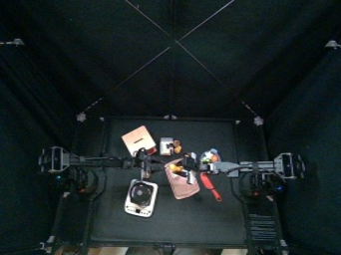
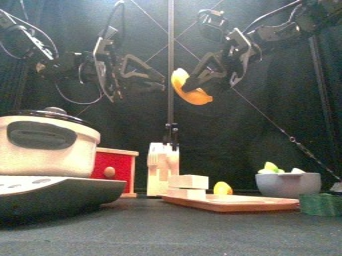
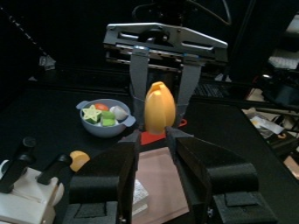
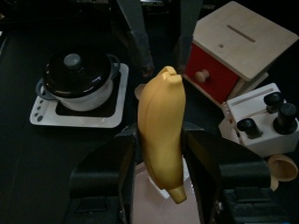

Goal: Peel banana

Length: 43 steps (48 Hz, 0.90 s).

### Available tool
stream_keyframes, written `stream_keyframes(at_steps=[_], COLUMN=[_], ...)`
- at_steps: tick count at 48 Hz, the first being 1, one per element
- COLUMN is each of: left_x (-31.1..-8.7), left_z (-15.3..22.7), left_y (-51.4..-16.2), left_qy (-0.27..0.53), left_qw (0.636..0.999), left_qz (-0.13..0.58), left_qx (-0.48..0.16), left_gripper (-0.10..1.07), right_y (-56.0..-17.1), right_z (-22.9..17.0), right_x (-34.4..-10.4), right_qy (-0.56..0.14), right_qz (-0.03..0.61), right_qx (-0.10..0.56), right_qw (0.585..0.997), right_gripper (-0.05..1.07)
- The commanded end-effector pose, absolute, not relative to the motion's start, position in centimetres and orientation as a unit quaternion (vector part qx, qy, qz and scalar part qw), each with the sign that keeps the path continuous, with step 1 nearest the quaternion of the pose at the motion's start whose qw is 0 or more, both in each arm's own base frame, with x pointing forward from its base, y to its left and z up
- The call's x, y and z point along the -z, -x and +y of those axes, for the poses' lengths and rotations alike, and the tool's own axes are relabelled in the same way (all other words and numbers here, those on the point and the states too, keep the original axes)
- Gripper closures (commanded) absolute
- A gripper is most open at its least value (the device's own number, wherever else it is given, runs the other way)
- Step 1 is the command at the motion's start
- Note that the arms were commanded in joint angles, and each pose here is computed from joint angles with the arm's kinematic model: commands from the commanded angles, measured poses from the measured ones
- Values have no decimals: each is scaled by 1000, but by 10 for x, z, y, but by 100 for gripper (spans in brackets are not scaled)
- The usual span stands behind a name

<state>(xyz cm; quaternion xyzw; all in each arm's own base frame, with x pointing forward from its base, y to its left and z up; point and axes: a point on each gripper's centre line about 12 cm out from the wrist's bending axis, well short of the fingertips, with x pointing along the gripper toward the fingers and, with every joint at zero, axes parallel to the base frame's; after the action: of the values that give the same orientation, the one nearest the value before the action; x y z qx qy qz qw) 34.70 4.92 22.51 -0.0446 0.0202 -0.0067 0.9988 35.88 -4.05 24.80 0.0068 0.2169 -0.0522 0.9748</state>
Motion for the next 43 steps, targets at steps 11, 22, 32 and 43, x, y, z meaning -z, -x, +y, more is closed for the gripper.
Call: stream_keyframes(at_steps=[11,22,32,43], left_x=[-232,-232,-220,-218], left_z=[51,43,45,44], left_y=[-360,-369,-376,-374], left_qy=[28,25,28,25], left_qw=[1000,999,999,999], left_qz=[5,4,20,24], left_qx=[7,21,20,23], left_gripper=[18,15,16,17], right_y=[-367,-372,-374,-374], right_z=[-40,-41,-40,-40], right_x=[-255,-248,-249,-249], right_qy=[-9,-9,-5,-6], right_qz=[205,213,213,215], right_qx=[51,51,49,49], right_qw=[977,976,976,975], right_gripper=[34,34,34,34])
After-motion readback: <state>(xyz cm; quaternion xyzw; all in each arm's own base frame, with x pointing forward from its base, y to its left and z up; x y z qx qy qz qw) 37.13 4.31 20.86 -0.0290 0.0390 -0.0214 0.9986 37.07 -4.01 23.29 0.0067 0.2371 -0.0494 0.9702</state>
